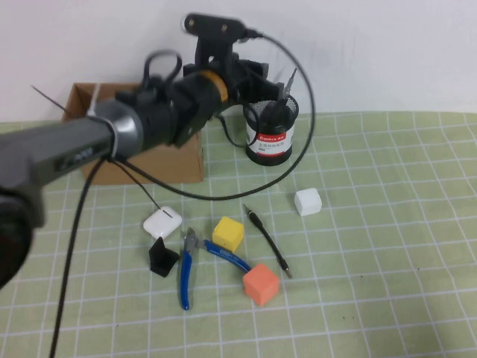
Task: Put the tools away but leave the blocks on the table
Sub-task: Place the picked object into the round holder, then pick up the pliers from the table
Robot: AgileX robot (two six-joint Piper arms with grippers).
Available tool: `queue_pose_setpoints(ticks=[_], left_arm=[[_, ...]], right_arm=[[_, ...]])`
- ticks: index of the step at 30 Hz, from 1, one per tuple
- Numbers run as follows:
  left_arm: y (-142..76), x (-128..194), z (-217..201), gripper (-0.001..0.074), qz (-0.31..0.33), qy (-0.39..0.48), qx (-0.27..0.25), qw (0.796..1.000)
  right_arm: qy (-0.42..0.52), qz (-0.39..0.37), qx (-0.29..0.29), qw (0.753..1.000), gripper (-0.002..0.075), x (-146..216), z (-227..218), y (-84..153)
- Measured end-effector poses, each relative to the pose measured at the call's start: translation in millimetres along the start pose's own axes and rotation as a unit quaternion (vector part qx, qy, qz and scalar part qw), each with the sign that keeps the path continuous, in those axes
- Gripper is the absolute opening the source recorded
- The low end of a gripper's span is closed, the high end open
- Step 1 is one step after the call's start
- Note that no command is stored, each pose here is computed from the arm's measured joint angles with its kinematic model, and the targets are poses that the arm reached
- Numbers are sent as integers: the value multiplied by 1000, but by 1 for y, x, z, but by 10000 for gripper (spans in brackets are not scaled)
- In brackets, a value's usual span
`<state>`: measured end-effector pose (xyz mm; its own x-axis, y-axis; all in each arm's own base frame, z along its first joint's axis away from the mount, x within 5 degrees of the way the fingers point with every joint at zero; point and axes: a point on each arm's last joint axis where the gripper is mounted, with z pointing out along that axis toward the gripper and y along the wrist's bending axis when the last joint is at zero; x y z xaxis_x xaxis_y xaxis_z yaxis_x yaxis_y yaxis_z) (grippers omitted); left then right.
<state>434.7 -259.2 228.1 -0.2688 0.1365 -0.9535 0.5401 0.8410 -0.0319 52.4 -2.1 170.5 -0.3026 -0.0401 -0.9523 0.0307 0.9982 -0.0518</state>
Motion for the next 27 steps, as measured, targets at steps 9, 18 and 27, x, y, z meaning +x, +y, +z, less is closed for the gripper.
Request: queue_pose_setpoints(ticks=[9, 18, 27], left_arm=[[-43, -7, -69, 8, 28, 300, -78, 950], [-68, 18, -107, -1, 27, 506, -40, 861], [-72, 77, -115, 99, 50, 530, 15, 846]], right_arm=[[0, 0, 0, 1000, -9, 0, 0, 0], [0, 0, 0, 1000, -9, 0, 0, 0], [0, 0, 0, 1000, -9, 0, 0, 0]])
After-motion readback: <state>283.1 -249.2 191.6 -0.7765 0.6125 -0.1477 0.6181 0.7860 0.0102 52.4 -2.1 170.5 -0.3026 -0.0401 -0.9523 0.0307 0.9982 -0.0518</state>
